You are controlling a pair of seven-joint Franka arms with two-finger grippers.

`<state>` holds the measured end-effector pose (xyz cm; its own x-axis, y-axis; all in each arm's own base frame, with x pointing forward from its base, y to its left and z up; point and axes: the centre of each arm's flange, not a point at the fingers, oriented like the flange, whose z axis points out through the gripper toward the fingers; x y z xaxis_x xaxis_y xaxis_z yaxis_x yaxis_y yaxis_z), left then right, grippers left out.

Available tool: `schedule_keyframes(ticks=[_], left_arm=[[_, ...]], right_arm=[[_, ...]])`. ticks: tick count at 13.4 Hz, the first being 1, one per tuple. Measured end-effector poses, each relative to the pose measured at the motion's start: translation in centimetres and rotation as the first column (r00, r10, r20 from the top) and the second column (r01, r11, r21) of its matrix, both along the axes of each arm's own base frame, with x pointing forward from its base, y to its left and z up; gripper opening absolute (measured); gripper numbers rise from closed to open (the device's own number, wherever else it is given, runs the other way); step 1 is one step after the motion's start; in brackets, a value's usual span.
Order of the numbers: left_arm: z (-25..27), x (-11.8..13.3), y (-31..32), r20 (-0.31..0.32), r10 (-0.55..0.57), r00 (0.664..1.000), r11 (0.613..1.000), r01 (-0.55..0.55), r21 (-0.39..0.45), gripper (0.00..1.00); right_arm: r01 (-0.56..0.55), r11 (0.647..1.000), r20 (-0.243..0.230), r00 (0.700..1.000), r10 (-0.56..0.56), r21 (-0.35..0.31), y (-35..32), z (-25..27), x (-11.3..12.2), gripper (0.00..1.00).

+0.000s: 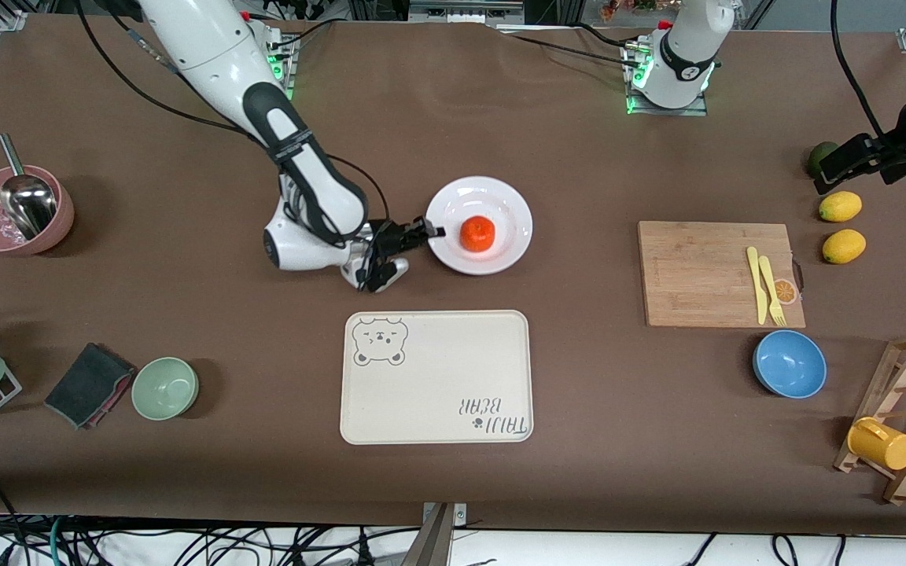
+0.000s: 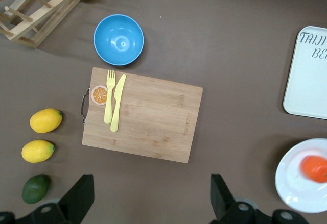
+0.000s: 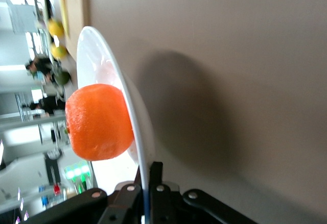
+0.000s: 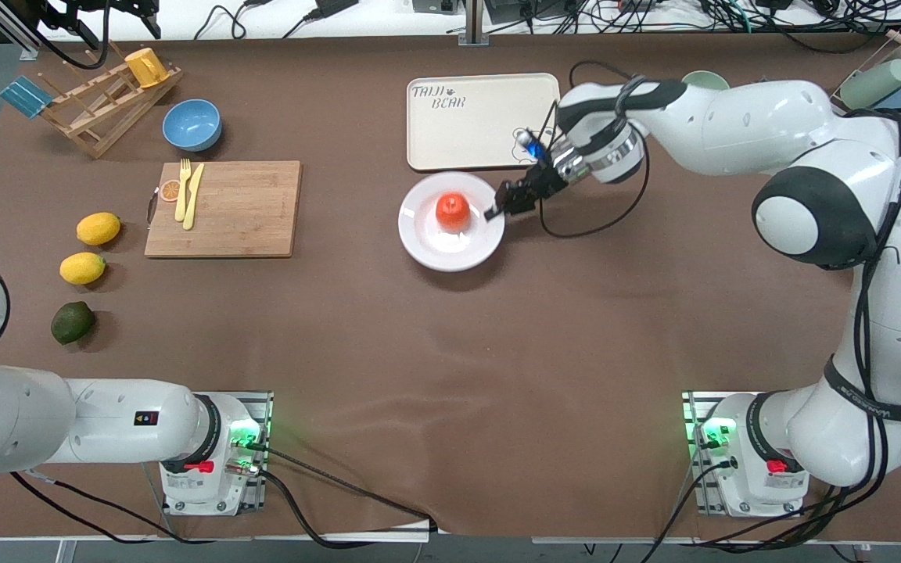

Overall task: Place orange and plate with both arms
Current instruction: 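Carry the plate with the right gripper and lower it onto the bear tray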

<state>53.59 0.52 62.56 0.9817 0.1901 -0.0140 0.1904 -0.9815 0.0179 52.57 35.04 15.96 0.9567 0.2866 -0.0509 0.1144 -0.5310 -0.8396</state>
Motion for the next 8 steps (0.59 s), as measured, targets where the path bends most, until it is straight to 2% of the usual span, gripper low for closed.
schedule_keyframes(ticks=[2,4,8], left_arm=[[0.0,0.0,0.0,0.000,0.000,1.000,1.000,0.000,0.000,1.00],[0.0,0.0,0.0,0.000,0.000,1.000,1.000,0.000,0.000,1.00],[0.0,0.0,0.0,0.000,0.000,1.000,1.000,0.000,0.000,1.00]], right_arm=[[0.086,0.996,0.026,0.996,-0.086,0.025,-1.7,2.8,4.8,0.04],[0.134,0.991,0.033,0.990,-0.135,0.023,-2.6,4.2,8.3,0.04],[0.240,0.971,0.021,0.970,-0.240,0.010,-4.1,2.2,14.5,0.04]])
